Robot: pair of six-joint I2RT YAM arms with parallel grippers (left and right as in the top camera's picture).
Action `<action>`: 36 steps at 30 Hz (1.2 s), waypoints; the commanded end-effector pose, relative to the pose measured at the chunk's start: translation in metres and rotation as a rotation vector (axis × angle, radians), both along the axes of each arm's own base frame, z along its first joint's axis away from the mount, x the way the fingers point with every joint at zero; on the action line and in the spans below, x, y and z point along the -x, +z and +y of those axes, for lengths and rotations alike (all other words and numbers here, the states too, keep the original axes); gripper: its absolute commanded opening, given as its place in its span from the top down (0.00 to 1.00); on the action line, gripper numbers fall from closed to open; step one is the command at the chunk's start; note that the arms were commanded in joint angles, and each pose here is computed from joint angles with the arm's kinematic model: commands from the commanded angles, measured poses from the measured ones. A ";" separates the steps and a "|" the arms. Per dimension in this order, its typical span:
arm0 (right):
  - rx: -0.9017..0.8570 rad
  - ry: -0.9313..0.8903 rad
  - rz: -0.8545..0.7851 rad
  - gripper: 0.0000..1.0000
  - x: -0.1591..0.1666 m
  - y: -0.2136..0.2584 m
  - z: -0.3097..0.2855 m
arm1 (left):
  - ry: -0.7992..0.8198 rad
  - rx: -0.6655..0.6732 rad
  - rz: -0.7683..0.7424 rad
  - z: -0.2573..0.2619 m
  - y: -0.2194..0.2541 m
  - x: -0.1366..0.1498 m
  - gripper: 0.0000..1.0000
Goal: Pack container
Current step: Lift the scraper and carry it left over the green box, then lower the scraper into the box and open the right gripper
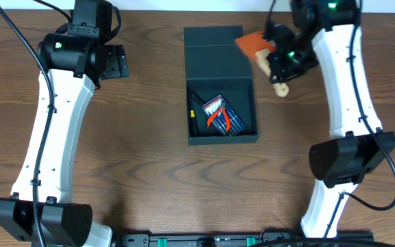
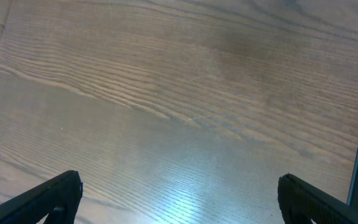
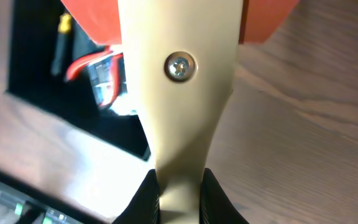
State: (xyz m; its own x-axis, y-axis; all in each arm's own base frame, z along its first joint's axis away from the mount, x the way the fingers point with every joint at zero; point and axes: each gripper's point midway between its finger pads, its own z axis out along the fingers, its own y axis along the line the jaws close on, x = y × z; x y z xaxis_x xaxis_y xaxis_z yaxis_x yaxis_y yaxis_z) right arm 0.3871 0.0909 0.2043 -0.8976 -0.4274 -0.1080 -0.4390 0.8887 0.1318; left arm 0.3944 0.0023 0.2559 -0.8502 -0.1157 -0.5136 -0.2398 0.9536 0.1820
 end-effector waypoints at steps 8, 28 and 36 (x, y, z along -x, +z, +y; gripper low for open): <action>-0.030 0.218 -0.032 0.99 0.025 0.013 0.064 | 0.020 0.006 -0.004 0.002 0.000 0.001 0.01; 0.010 0.307 0.136 0.99 0.048 -0.065 0.065 | 0.020 0.006 -0.004 0.002 0.000 0.001 0.01; 0.020 0.320 0.188 0.99 0.058 -0.099 0.062 | 0.020 0.006 -0.004 0.002 0.000 0.001 0.01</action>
